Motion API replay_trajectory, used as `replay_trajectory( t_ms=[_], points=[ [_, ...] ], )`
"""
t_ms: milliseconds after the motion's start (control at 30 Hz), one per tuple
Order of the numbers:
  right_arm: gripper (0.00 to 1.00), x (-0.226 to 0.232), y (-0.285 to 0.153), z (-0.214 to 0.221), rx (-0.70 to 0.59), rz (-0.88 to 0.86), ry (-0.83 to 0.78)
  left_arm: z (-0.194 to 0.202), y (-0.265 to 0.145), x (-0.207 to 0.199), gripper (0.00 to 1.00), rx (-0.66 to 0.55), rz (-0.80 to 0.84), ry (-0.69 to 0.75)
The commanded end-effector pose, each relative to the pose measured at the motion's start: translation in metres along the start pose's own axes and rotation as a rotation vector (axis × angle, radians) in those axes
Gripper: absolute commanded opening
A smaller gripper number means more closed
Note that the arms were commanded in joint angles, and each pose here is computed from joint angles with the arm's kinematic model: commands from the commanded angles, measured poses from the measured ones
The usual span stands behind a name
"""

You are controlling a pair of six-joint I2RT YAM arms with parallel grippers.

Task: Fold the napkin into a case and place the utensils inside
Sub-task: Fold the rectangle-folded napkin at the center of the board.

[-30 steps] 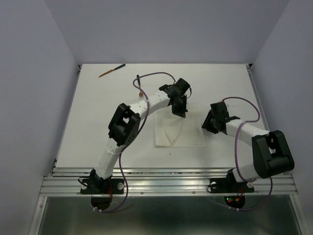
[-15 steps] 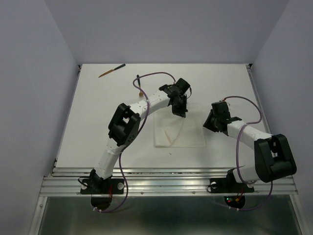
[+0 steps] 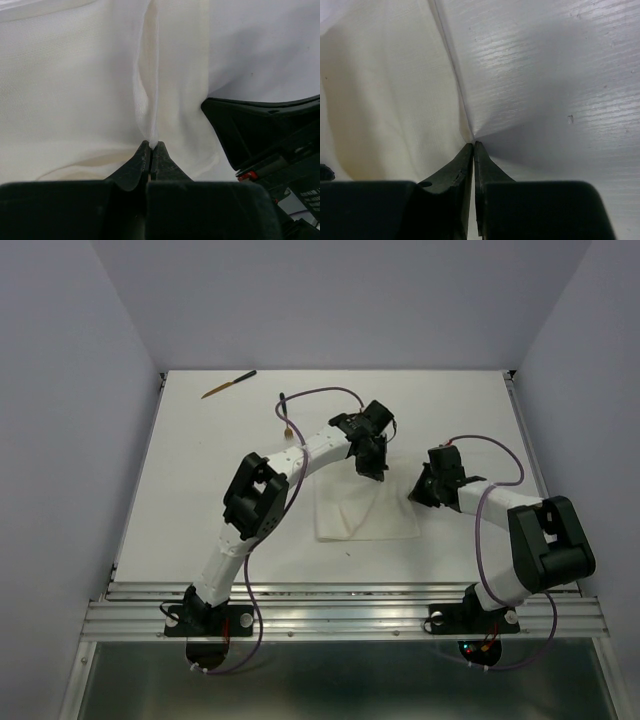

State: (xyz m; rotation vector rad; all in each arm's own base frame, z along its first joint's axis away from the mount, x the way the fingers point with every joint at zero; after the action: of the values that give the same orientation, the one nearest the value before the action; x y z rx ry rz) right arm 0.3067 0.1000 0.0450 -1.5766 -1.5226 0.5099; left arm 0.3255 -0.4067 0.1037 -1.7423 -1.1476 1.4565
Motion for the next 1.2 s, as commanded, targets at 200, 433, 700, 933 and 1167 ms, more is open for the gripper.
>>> replay_trajectory(
  t_ms=[200,433,700,933,1167],
  points=[
    [0.07,-0.002,0.002,0.015,0.049,-0.006,0.001,-0.005,-0.028,-0.053,0.0,-0.033,0.134,0.038],
    [0.07,0.004,0.003,0.02,0.068,-0.034,0.017,0.002,-0.024,-0.062,0.0,-0.002,0.17,0.042],
    [0.06,0.009,0.004,0.02,0.071,-0.044,0.024,0.004,-0.019,-0.074,0.0,0.036,0.223,0.011],
    [0.07,0.011,0.002,0.023,0.077,-0.045,0.021,-0.007,-0.017,-0.086,0.0,0.013,0.246,-0.025],
    [0.07,0.007,0.001,0.025,0.074,-0.029,0.025,-0.015,-0.016,-0.087,0.0,0.015,0.265,-0.063]
  ],
)
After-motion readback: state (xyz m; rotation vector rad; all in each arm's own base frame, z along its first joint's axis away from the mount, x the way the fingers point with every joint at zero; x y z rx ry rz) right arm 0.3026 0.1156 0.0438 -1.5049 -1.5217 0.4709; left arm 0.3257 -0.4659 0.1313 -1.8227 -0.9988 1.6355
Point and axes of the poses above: each gripper's point midway between its finger pads, its own y axis out along the fingers, its own x axis along the line the jaws close on, z = x × y, the point moved 3 cm from there along -y, back along the fingers, and after that the axes turned 10 degrees about -y, right-handed, at the moved point
